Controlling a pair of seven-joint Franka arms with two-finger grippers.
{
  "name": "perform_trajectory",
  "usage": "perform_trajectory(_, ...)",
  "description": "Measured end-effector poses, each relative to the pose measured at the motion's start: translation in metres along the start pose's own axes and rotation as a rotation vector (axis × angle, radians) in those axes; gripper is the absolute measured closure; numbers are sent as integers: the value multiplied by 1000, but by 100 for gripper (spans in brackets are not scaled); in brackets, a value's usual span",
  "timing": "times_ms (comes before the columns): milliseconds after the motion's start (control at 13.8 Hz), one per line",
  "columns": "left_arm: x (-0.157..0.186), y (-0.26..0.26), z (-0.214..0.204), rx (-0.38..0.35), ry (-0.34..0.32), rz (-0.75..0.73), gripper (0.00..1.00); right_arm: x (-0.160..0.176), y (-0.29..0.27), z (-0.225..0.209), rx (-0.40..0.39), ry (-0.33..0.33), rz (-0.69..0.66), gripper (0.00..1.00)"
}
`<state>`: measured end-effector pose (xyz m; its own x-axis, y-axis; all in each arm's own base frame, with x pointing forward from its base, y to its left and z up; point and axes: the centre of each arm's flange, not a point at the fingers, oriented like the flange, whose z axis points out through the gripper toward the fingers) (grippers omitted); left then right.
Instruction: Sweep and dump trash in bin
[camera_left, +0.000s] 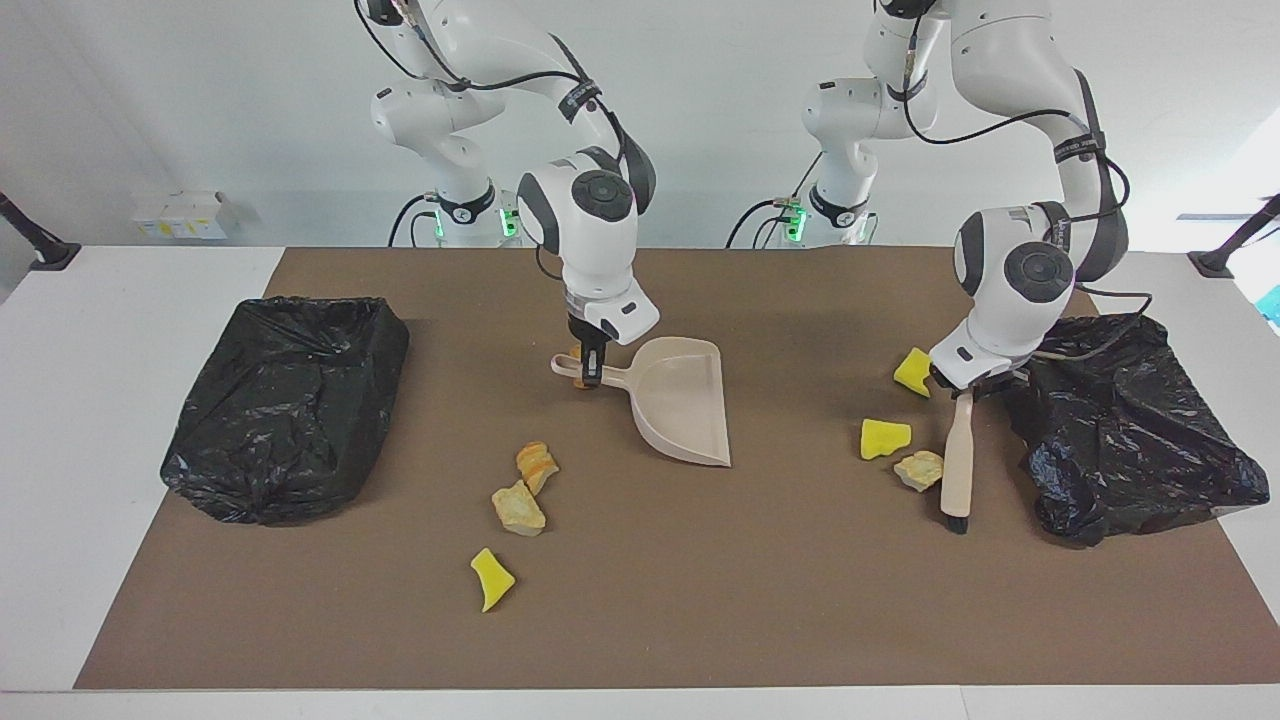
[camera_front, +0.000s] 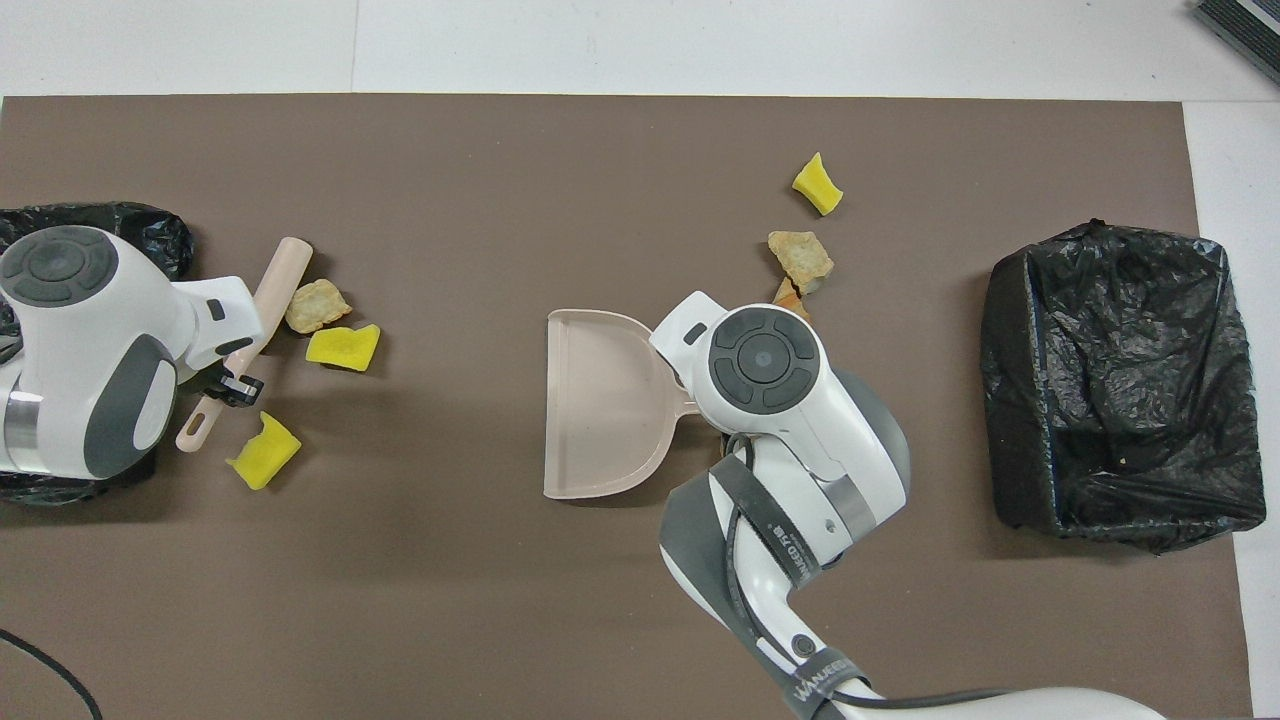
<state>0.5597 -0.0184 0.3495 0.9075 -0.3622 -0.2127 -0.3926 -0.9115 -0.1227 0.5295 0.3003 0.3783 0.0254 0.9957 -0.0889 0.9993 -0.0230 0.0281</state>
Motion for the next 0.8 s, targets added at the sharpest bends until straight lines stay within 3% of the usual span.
perform_trajectory(217, -1, 30, -5, -86, -33, -26, 74, 0, 0, 0, 0, 0, 0, 69)
perform_trajectory(579, 0, 97, -15, -118, -94, -114, 74, 0, 0, 0, 0, 0, 0, 69)
perform_trajectory(796, 2, 149, -26, -99, -103, -164, 74, 0, 0, 0, 0, 0, 0, 69)
